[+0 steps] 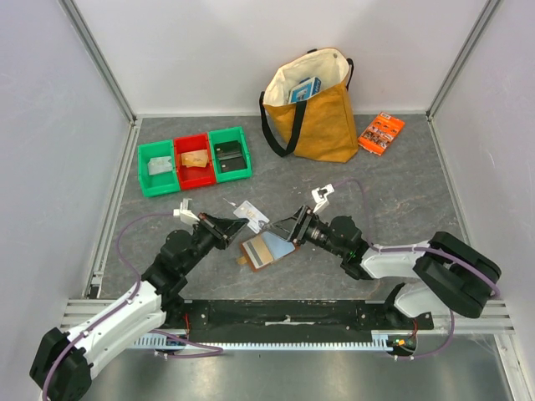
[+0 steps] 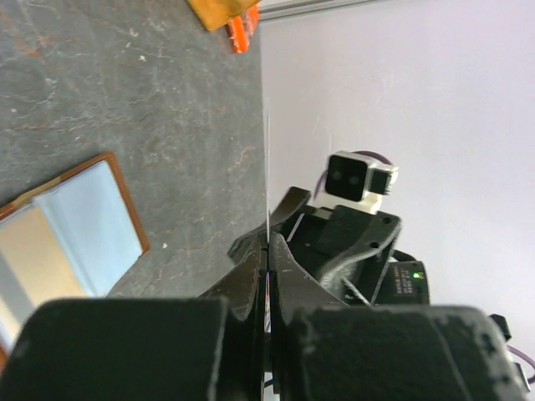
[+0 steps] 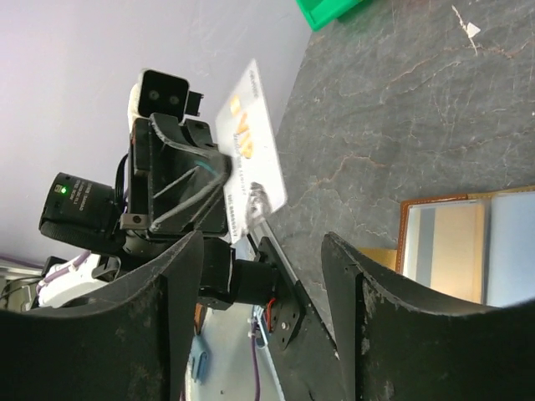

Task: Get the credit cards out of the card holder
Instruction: Place the credit card in the storage box.

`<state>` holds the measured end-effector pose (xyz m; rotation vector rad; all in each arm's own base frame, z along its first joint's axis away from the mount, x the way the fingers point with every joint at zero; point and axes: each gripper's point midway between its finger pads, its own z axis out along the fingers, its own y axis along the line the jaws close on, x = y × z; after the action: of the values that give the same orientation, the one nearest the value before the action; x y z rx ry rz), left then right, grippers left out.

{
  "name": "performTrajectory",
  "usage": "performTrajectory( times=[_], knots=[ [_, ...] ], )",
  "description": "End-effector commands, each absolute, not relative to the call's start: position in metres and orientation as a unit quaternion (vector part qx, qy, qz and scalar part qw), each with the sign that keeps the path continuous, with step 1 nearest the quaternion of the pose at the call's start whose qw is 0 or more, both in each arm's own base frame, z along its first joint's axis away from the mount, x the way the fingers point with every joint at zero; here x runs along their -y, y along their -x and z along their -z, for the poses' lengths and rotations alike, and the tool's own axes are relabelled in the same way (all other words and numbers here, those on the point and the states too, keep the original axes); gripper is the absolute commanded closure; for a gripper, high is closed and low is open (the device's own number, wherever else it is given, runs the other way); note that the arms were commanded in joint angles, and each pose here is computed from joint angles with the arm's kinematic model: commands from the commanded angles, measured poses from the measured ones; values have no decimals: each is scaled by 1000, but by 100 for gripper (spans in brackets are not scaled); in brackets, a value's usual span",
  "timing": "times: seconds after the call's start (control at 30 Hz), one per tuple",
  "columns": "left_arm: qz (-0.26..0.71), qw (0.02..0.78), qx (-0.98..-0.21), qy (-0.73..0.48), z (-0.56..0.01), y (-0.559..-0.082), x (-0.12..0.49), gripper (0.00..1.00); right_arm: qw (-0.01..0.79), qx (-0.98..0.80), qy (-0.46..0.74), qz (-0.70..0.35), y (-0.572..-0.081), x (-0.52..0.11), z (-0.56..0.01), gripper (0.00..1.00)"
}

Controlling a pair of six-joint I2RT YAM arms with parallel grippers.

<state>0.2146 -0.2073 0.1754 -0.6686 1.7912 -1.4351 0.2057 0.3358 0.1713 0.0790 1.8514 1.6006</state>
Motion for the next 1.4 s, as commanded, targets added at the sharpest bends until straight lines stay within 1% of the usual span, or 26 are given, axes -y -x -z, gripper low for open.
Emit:
performTrajectory(
  times=[0.0, 0.1, 0.2, 0.3, 0.4, 0.43, 0.47, 0.5, 0.53, 0.67, 0.7, 0.77, 0.8, 0.9, 0.97, 1.03, 1.13, 1.27, 1.37],
  knots=[
    [620, 382, -641, 244, -229, -216, 214, 98, 356, -663, -55, -656, -214, -344, -203, 35],
    [624, 382, -638, 239, -233, -215, 215, 98, 355, -649, -50, -671, -213, -349, -210, 41],
    [626, 380, -638, 237, -233, -215, 216, 98, 355, -627, -38, -692, -212, -353, -222, 45],
    [633, 374, -637, 232, -233, -212, 218, 98, 354, -612, -34, -706, -211, -357, -229, 54],
    [636, 373, -637, 228, -233, -210, 219, 98, 349, -601, -32, -719, -210, -359, -232, 65],
    [636, 373, -637, 226, -233, -210, 219, 98, 347, -599, -30, -721, -210, -360, -232, 70],
    [636, 372, -638, 224, -233, -209, 220, 98, 345, -599, -29, -722, -210, -361, -232, 79],
    [637, 372, -640, 215, -233, -207, 221, 98, 344, -599, -28, -723, -209, -362, -231, 91],
    [636, 374, -643, 207, -233, -206, 222, 98, 348, -596, -27, -723, -210, -360, -233, 100],
    [620, 369, -674, 158, -223, -198, 231, 89, 351, -599, -19, -720, -209, -354, -233, 100],
    [615, 370, -682, 143, -221, -196, 233, 85, 352, -603, -12, -716, -208, -353, -232, 100],
    [602, 375, -697, 107, -216, -191, 236, 74, 358, -610, -3, -706, -208, -347, -230, 100],
    [594, 376, -705, 96, -214, -190, 236, 64, 363, -616, 0, -699, -209, -342, -228, 100],
    [570, 385, -725, 46, -213, -185, 237, 41, 371, -627, 8, -685, -211, -328, -225, 100],
    [545, 386, -744, 16, -210, -183, 237, 30, 373, -631, 20, -680, -210, -320, -225, 100],
    [520, 394, -758, -21, -213, -182, 236, 23, 374, -634, 49, -675, -206, -317, -230, 100],
    [490, 393, -774, -81, -222, -177, 236, 18, 362, -654, 107, -656, -196, -316, -225, 100],
    [461, 402, -780, -132, -236, -176, 232, 18, 364, -692, 165, -601, -187, -308, -212, 100],
    [445, 402, -786, -152, -242, -176, 230, 18, 376, -694, 202, -580, -180, -300, -214, 100]
  ],
)
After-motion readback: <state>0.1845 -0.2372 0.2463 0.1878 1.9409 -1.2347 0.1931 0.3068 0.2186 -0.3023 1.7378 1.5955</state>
